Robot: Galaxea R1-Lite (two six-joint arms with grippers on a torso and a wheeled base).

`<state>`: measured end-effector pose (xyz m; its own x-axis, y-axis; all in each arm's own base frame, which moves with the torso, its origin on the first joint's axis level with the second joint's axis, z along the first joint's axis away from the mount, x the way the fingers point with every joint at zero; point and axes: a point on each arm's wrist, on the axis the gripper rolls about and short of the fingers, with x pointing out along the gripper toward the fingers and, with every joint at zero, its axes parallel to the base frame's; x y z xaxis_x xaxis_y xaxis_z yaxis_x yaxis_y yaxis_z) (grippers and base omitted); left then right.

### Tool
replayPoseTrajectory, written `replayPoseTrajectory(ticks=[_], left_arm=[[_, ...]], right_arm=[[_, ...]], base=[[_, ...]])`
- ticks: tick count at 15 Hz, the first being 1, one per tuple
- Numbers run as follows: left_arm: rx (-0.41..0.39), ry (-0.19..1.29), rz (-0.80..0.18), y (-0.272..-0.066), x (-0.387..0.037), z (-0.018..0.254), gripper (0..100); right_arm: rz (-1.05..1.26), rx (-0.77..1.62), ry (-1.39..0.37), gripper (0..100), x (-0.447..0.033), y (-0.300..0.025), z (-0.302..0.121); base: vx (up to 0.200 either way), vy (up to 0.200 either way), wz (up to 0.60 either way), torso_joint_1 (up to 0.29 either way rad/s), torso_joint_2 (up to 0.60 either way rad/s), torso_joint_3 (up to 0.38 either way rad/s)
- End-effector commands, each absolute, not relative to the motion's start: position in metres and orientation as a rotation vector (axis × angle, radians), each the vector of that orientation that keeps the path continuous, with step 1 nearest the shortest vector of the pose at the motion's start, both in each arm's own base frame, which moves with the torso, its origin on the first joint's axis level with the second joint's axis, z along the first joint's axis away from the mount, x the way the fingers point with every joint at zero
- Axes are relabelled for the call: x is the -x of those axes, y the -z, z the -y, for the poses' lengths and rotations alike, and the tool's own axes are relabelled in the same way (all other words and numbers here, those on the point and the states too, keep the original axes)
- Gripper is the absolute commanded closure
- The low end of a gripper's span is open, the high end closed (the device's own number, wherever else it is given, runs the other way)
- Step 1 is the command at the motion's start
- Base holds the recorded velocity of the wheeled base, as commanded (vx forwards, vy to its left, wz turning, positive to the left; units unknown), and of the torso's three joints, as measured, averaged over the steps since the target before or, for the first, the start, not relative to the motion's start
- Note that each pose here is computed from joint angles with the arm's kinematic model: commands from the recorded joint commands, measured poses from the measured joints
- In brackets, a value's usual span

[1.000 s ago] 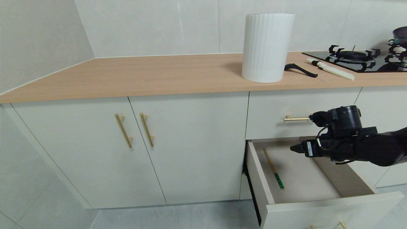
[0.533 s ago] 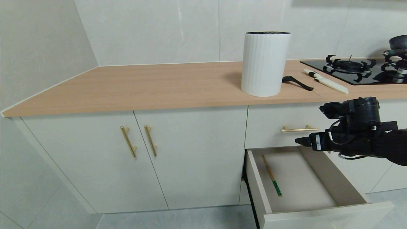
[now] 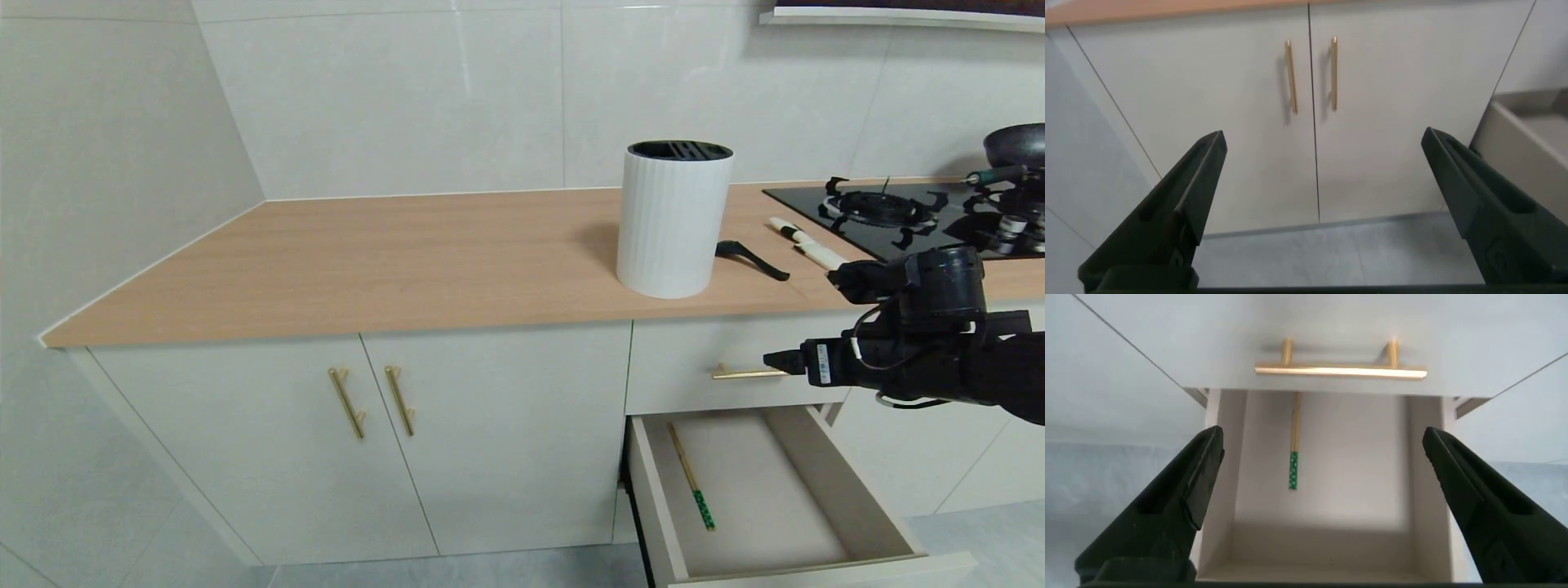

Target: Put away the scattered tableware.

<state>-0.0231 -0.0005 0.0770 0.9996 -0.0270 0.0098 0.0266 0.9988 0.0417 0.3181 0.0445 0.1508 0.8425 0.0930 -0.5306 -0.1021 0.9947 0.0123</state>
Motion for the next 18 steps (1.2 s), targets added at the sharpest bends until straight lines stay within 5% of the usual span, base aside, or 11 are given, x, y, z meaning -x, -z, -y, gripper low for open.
replayPoseTrajectory(ticks=[1, 11, 14, 18], left_arm=[[-0.042, 0.027, 0.011, -0.077, 0.023, 0.001, 0], [-0.042, 0.027, 0.011, -0.077, 0.023, 0.001, 0], [-0.042, 0.027, 0.011, -0.077, 0.023, 0.001, 0], [-0.042, 0.027, 0.011, -0.077, 0.023, 0.001, 0]], right_arm=[[-0.56, 0.017, -0.103, 0, -0.318, -0.151, -0.045], [-0.483, 0.053, -0.088, 0, -0.319, -0.172, -0.033], [-0.364, 0.016, -0.209, 0, -0.376, -0.202, 0.0], [-0.368, 0.064, -0.264, 0, -0.442, -0.171, 0.017]], base=[[0.0, 0.0, 0.0, 0.183, -0.48, -0.31], [0.0, 0.0, 0.0, 0.136, -0.34, -0.21], [0.0, 0.0, 0.0, 0.0, 0.0, 0.0], [0.0, 0.0, 0.0, 0.0, 0.0, 0.0]])
